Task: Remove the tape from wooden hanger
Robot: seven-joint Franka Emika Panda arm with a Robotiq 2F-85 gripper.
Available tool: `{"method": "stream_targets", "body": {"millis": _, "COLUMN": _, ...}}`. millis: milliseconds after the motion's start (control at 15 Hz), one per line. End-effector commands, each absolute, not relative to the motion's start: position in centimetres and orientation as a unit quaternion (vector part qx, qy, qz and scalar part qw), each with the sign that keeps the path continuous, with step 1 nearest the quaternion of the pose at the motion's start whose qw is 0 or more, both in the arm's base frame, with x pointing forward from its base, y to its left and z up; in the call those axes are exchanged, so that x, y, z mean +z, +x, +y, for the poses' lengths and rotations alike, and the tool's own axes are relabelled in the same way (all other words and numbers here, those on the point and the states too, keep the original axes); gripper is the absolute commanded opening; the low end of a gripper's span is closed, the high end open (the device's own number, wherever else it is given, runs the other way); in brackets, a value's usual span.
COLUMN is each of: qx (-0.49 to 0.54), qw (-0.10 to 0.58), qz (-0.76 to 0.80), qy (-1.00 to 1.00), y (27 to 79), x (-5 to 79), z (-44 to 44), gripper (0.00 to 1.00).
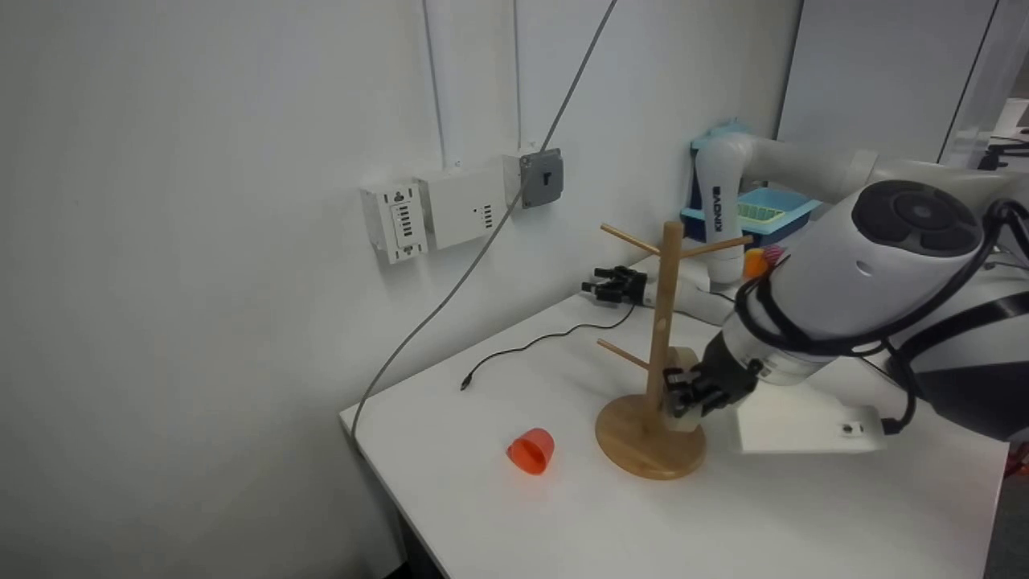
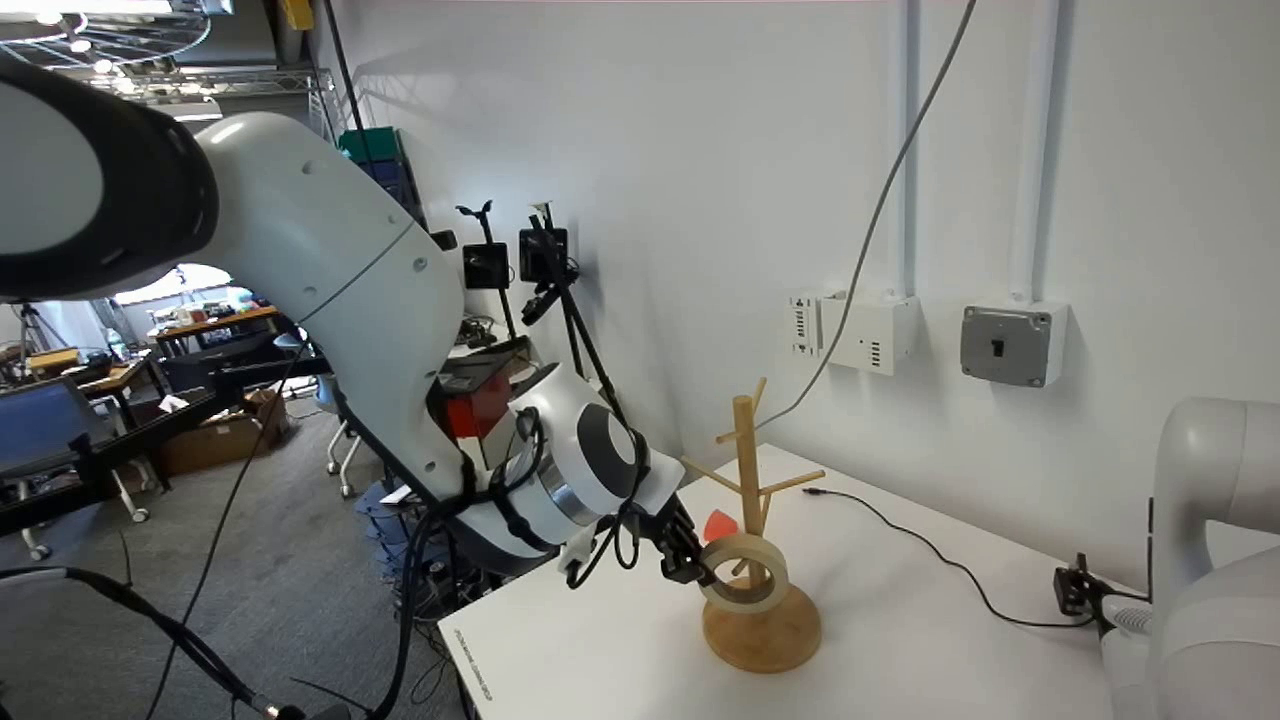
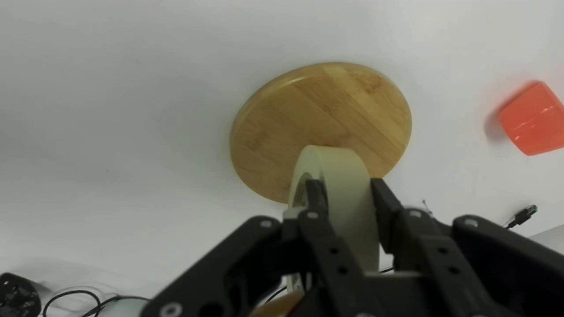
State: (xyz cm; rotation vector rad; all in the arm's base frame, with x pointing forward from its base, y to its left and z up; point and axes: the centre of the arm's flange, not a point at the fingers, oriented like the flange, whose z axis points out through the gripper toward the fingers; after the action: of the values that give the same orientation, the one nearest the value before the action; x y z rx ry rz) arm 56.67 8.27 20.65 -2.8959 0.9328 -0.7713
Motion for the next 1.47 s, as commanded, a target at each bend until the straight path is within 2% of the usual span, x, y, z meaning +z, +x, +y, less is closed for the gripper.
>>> {"method": "stream_targets", "body": {"millis": 0, "qx": -0.253, "qw": 0.009, "qz": 0.300, "qy": -0.920, "y": 56.2, "x": 21.1, "z": 8.5, "gripper": 0.08}}
{"method": "stream_targets", "body": {"millis": 667, "qx": -0.273, "qw": 0.030, "qz": 0.295, "qy": -0.915, "y": 52.7, "x": 24.7, "z": 7.8, "gripper": 0.08}}
{"method": "stream_targets", "body": {"millis": 1400, "qx": -0.264, "qw": 0.013, "qz": 0.298, "qy": -0.917, "y": 49.4, "x": 24.8, "z": 6.1, "gripper": 0.08}}
